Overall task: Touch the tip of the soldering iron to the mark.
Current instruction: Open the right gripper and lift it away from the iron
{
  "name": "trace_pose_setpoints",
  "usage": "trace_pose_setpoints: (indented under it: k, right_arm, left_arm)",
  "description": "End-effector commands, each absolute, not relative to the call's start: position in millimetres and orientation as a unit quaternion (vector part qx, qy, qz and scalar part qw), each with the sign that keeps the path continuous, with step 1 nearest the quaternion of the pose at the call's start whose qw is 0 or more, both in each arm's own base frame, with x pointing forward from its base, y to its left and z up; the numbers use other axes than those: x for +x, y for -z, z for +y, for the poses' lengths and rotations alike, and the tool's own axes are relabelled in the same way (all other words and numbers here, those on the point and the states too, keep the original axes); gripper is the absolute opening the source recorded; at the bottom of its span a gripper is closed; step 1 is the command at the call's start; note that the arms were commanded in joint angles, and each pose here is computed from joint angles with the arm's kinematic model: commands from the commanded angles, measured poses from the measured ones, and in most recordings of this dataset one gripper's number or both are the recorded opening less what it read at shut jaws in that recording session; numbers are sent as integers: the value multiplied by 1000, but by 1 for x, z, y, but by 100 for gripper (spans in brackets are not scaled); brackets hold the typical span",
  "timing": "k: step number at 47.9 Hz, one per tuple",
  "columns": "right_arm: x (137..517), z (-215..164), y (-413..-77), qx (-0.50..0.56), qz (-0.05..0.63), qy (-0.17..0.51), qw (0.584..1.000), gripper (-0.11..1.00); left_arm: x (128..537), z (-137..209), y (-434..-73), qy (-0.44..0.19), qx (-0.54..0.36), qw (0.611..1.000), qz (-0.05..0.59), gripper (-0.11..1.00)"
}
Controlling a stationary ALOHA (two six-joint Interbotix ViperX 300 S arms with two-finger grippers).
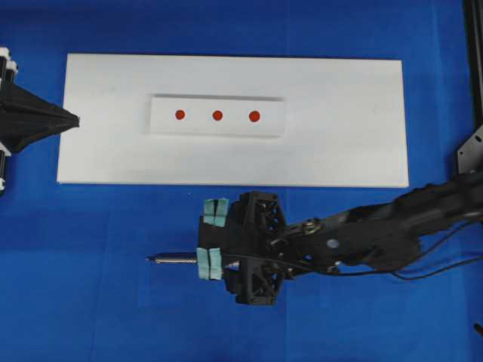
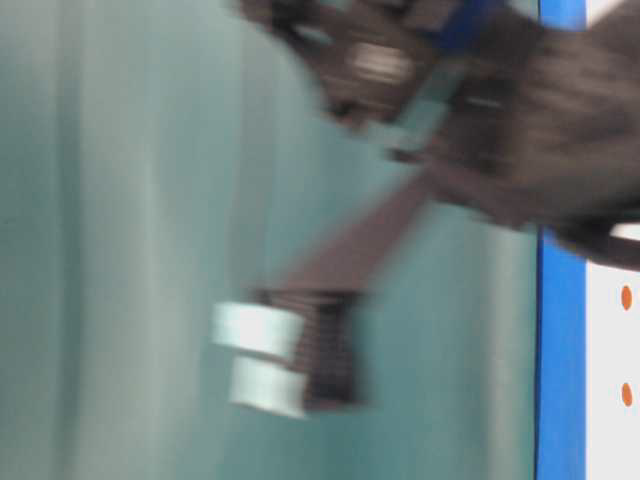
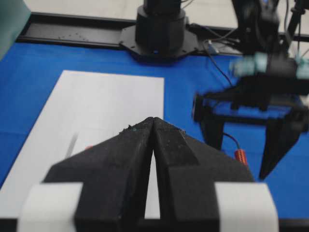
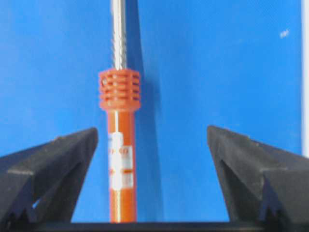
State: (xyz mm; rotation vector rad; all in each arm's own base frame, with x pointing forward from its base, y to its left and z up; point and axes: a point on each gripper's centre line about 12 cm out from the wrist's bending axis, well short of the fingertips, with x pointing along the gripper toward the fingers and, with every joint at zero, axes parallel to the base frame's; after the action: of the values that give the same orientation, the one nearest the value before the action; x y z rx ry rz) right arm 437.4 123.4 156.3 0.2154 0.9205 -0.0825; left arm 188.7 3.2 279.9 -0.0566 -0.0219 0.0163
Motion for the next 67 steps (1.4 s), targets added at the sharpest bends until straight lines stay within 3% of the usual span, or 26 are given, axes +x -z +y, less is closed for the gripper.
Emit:
trace_pose_setpoints:
  k: [1,9,21,41,50,67]
  right_arm:
    - [430,125,-205,106,411,34,905,85]
    - [413,118,-240,99,406,50,907,85]
    - [411,101,-245,75,405,73,908,85]
    - [416,7,-260,34,387,137,911,85]
    - [412,-11,-262,33,383,149,911,85]
    - [335,-14,-312,43,321,145,935,84]
  left_arm:
    - [190,3,-285,-7,-27,999,-19,0]
    - [188,3,-287,-8,-28,999,-22,0]
    - [187,3,-286,-7,-27,999,-19,0]
    - [187,3,-287,-7,-28,999,-21,0]
    - [187,3,-286,-7,-29,999,-19,0]
    - [187,3,-286,-7,-29,999,-19,0]
